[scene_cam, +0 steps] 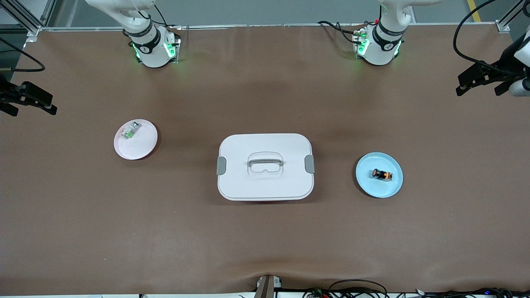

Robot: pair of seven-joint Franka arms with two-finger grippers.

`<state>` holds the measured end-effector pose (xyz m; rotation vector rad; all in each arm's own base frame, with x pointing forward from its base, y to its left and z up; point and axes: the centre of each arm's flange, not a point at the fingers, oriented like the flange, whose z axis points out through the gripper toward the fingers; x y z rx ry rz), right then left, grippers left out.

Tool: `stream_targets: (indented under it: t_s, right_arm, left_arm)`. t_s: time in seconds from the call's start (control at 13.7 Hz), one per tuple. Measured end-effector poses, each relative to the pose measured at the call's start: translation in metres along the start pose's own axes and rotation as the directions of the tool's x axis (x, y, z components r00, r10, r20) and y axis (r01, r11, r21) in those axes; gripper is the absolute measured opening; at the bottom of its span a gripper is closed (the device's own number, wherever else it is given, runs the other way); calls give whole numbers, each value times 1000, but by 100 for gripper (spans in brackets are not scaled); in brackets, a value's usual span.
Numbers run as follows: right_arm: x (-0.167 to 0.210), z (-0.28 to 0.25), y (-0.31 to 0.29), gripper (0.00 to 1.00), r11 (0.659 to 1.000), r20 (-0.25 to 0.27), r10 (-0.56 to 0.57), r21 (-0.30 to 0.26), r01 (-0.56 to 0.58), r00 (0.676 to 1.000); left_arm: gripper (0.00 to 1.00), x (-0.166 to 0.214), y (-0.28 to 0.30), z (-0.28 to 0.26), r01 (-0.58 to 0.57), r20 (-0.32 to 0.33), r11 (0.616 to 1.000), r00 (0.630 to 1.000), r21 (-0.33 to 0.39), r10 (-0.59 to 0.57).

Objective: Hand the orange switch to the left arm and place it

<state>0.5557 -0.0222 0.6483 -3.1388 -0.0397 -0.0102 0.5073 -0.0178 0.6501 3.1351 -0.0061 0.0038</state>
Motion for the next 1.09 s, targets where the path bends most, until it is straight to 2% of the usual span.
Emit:
stream_targets:
  t_s: [0.51,1.09]
  right_arm:
    - [1,1,0,100,1000,-4,0,0,0,1000]
    - [0,3,-3,100,1000,4,-5,-1,5,1000]
  left_arm:
    - [100,-6,20,3,-36,-2,999,999,38,36]
    - [100,3,9,-3,-19,-21,999,1000,35,19]
